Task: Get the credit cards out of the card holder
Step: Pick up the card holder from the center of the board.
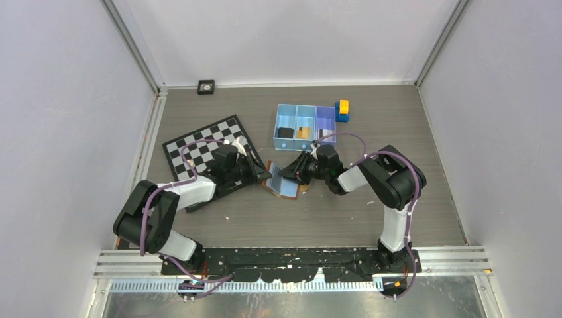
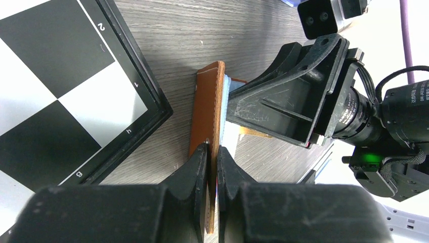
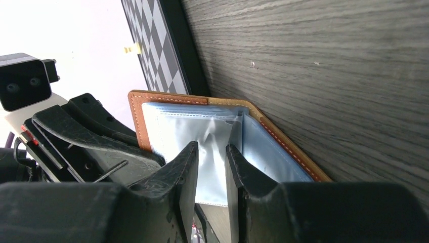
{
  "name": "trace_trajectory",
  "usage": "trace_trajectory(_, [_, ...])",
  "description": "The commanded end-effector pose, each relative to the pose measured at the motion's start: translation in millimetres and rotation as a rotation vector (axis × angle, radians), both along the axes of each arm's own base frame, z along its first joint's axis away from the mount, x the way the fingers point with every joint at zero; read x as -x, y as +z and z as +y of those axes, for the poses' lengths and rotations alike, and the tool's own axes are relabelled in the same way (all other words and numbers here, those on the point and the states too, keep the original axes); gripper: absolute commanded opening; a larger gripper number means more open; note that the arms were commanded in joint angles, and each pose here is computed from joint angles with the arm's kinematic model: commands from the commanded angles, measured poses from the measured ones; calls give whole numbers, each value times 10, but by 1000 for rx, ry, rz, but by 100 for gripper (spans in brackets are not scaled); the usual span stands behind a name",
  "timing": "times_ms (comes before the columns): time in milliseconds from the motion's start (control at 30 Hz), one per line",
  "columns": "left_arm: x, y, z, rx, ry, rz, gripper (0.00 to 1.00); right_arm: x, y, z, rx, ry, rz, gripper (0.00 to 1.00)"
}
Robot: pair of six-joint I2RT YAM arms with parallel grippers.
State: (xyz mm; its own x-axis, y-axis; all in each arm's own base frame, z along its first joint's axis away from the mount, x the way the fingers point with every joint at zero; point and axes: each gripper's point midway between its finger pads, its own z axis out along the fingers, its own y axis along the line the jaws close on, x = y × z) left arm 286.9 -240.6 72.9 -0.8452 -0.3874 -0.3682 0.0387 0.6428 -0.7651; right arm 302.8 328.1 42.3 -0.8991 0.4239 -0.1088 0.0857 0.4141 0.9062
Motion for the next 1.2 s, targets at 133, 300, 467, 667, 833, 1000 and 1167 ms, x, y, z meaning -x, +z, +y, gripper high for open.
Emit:
trace_trajectory(133, [-52, 65, -51, 37, -8, -22, 0, -29, 207, 107, -81, 20, -55, 19])
trace_trajectory(300, [-70, 45, 33, 27, 21, -15, 0, -45, 161, 83, -66, 8, -41, 0])
trace_trajectory(467, [-104, 68, 152, 26, 64, -22, 0, -78, 40, -29, 4, -25, -18, 1])
trace_trajectory(667, [-137, 55, 283, 9, 113, -22, 0, -93, 30, -70, 12, -38, -14, 0])
trace_trajectory(833, [-149, 84, 346, 7, 136, -33, 0, -75, -2, -89, 31, -33, -5, 12])
trace_trajectory(1000, [-149, 145, 398, -3, 152, -57, 0, -86, 0, -242, 85, -73, -14, 24])
trace_trajectory(1167, [-143, 175, 404, -4, 152, -67, 0, -107, 88, -359, 98, -104, -43, 35])
